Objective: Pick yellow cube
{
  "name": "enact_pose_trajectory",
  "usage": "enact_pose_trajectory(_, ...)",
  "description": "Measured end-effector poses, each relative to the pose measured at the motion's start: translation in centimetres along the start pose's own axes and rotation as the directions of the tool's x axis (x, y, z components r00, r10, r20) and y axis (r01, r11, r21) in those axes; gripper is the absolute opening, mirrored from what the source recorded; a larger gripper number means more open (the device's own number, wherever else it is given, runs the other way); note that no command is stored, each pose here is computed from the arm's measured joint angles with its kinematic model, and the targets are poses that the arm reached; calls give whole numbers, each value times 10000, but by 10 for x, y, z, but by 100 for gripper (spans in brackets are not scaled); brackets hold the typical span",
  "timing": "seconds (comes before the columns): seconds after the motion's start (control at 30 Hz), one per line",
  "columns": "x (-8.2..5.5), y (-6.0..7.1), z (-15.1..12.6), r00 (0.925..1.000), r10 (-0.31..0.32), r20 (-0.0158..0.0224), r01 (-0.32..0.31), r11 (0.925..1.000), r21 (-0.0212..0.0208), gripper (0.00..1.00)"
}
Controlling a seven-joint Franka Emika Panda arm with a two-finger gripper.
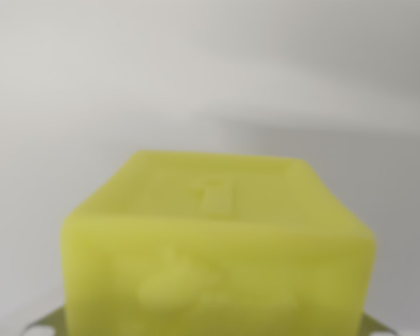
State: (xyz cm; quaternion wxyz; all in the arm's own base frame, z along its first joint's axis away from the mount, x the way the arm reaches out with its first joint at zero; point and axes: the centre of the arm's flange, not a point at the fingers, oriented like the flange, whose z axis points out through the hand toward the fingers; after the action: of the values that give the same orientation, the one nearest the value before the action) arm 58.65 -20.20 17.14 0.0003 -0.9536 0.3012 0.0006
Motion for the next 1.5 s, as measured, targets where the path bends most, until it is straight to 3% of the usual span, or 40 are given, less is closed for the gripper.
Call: enact_pose_trajectory(1.5, 0, 0, -112, 10000, -4, 10, 4, 10000, -1, 0)
